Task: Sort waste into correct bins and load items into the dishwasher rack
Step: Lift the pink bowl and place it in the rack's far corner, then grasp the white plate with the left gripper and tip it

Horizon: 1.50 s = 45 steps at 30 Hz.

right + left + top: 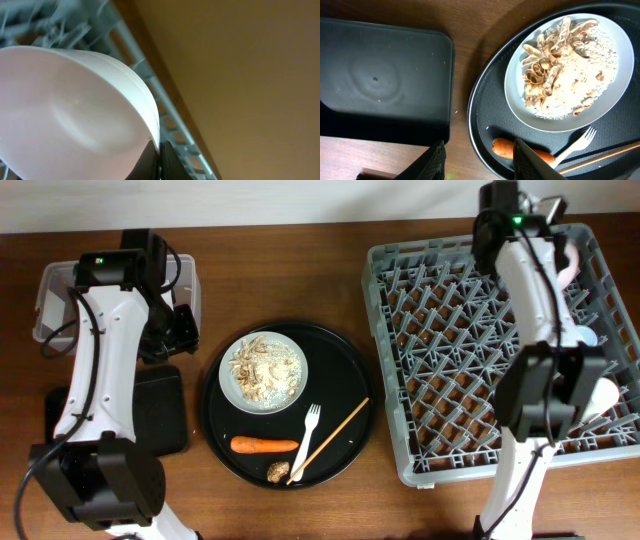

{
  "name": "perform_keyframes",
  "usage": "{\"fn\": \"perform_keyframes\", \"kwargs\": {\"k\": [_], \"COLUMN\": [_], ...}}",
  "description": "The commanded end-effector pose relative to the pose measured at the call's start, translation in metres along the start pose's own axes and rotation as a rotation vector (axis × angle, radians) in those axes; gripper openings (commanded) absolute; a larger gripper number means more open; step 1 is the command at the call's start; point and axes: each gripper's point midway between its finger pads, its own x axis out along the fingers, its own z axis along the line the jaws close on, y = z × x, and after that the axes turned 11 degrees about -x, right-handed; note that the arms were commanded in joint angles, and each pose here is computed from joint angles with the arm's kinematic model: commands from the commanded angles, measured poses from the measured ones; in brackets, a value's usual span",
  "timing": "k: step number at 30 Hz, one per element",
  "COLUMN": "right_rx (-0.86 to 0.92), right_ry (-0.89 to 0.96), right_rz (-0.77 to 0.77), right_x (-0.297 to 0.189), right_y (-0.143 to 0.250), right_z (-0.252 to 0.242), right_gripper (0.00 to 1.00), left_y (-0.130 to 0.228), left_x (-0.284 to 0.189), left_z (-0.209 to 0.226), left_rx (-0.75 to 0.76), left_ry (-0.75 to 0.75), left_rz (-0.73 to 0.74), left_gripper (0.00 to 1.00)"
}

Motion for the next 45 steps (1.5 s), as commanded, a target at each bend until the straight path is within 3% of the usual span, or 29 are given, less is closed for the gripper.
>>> {"fn": "perform_keyframes", "kwargs": {"k": [1, 7, 10, 12, 13, 14, 15, 20, 29, 34, 39, 44, 45], "right_rx": [0.024, -0.052, -0.096, -0.134, -0.153, -0.165, -0.184, -0.126, 0.139, -0.007, -0.131, -0.129, -0.130], "right_ry": [0.018, -0.133, -0.270, -0.336, -0.353, -0.359, -0.364, -0.407, -0.809, -1.144, -1.173, -1.204, -1.204], "right_rz": [-0.003, -0.015, 0.000, 0.018, 0.028, 0.032, 0.040, 0.037, -0.048, 0.020, 0.157, 0.156, 0.158], "right_x": [-0.011, -0.040, -0.054, -0.063, -0.066, -0.068, -0.072, -0.091, -0.148, -0.175, -0.180, -0.186, -0.186], "right_y": [0.003, 0.008, 0.016, 0.024, 0.028, 0.030, 0.034, 0.037, 0.037, 0.079, 0.120, 0.121, 0.122], "right_z": [0.012, 0.051, 0.078, 0.090, 0.093, 0.094, 0.095, 0.076, -0.011, -0.013, -0.014, -0.012, -0.012], "right_gripper": [0.04, 0.05, 0.17, 0.38, 0.76, 0.93, 0.99, 0.99, 0.99, 0.99, 0.99, 0.98, 0.98], "left_y": [0.001, 0.001, 0.001, 0.000, 0.001, 0.001, 0.001, 0.000, 0.000, 0.001, 0.010, 0.038, 0.050], "left_x": [-0.011, -0.011, -0.011, -0.011, -0.011, -0.011, -0.011, -0.011, -0.011, -0.011, -0.013, -0.004, 0.002], "left_z": [-0.003, -0.008, -0.008, -0.008, -0.008, -0.008, -0.008, -0.009, -0.009, -0.010, -0.040, -0.088, -0.100], "left_rx": [-0.008, -0.007, -0.007, -0.007, -0.007, -0.007, -0.007, -0.007, -0.007, -0.006, 0.058, 0.211, 0.256], "left_ry": [0.029, 0.060, 0.060, 0.060, 0.060, 0.060, 0.060, 0.061, 0.061, 0.068, 0.126, 0.146, 0.142], "left_rz": [-0.027, -0.026, -0.026, -0.026, -0.025, -0.025, -0.026, -0.027, -0.027, -0.024, -0.025, -0.032, -0.026], "left_gripper": [0.43, 0.43, 0.43, 0.43, 0.43, 0.43, 0.43, 0.43, 0.44, 0.44, 0.44, 0.44, 0.49]}}
